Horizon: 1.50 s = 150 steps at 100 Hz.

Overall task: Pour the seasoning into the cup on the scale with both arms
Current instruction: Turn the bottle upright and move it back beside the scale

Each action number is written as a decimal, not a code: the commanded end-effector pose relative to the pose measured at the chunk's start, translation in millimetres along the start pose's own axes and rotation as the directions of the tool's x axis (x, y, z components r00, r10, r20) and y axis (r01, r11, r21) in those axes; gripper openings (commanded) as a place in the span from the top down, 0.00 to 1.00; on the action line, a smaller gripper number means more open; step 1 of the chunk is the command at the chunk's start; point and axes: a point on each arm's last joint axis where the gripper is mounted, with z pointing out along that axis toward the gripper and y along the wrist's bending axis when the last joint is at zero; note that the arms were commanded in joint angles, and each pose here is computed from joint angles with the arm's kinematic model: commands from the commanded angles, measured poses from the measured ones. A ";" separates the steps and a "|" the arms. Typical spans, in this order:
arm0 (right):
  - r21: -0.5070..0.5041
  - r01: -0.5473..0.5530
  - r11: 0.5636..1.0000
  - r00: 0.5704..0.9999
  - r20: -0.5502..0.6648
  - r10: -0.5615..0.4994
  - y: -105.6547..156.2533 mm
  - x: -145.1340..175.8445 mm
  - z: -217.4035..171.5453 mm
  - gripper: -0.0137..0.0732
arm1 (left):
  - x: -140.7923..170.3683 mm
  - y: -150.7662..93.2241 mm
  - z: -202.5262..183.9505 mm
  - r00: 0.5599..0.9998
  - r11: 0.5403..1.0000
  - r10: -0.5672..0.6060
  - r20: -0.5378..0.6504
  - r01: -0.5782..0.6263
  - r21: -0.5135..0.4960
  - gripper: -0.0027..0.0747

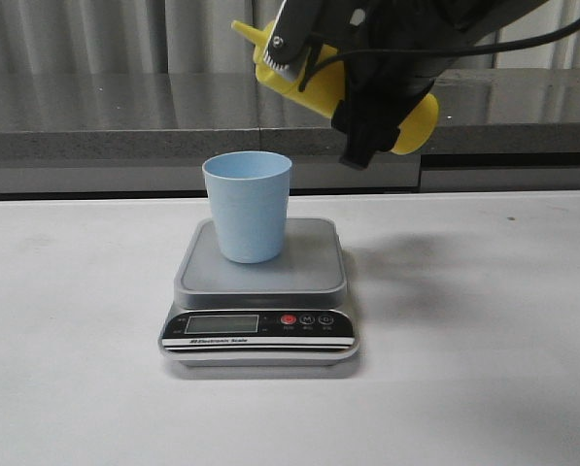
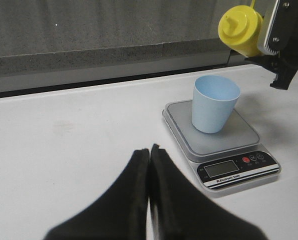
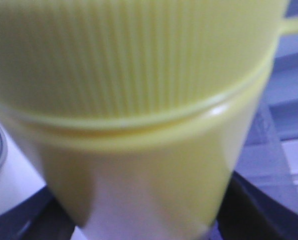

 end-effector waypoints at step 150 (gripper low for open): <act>-0.073 -0.736 0.673 0.676 -0.103 0.729 -60.7 84.0 -18.2 0.56 | -14.6 -0.5 -2.9 0.995 1.000 -0.023 0.096 0.023 0.000 0.99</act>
